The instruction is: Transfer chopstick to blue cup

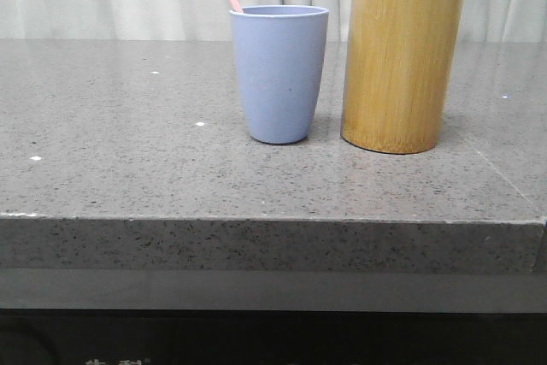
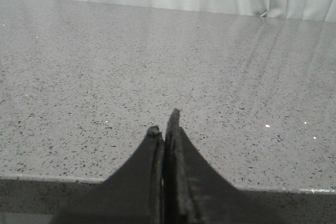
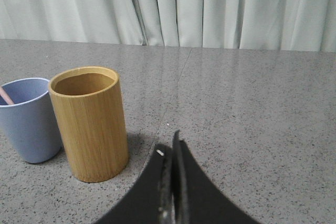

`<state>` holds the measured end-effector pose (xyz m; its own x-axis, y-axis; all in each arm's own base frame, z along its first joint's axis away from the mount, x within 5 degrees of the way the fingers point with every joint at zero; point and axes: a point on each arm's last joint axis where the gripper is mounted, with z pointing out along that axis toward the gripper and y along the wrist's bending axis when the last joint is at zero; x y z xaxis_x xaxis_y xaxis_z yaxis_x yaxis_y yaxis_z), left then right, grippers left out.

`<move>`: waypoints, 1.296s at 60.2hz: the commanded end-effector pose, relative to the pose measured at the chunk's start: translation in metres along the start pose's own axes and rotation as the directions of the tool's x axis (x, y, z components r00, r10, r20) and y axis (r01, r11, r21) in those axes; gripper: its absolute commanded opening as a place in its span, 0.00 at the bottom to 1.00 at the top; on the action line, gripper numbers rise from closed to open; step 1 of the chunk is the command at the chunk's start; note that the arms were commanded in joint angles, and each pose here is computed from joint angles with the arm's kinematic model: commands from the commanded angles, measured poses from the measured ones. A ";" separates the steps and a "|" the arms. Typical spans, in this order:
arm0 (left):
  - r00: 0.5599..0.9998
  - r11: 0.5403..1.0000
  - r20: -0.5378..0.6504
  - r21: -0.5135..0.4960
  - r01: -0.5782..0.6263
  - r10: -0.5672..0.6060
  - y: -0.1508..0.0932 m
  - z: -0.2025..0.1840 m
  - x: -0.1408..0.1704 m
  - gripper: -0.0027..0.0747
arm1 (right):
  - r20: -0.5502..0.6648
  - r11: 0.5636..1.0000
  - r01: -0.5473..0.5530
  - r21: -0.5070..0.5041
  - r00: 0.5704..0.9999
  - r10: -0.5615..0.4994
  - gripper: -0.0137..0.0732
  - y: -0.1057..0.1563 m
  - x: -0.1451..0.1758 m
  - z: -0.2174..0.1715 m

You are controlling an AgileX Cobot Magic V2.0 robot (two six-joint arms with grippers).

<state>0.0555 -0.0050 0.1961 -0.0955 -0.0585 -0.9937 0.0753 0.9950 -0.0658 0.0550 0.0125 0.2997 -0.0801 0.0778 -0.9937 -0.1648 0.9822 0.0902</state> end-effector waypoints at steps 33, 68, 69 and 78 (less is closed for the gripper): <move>0.994 1.000 0.109 0.001 0.020 -0.020 0.000 -0.002 -0.007 0.01 | 0.082 1.000 0.016 0.024 0.996 -0.018 0.07 -0.002 -0.008 0.001; 0.994 1.000 0.107 0.001 0.020 -0.020 0.000 -0.002 -0.007 0.01 | 0.075 0.995 0.071 0.074 0.994 -0.077 0.07 -0.016 0.100 0.005; 0.994 1.000 0.107 0.001 0.020 -0.020 0.000 -0.002 -0.007 0.01 | 0.065 0.995 0.064 0.072 0.996 -0.069 0.07 -0.015 0.101 0.005; 0.994 1.000 0.107 0.001 0.020 -0.020 0.000 -0.002 -0.007 0.01 | 0.052 0.998 0.019 0.062 0.998 -0.022 0.07 -0.015 0.102 0.005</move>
<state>0.0555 -0.0050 0.1961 -0.0955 -0.0585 -0.9937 0.0753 0.9950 -0.0658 0.0555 0.0083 0.1868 -0.1283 0.0289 -0.9913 -0.1201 0.9918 0.0445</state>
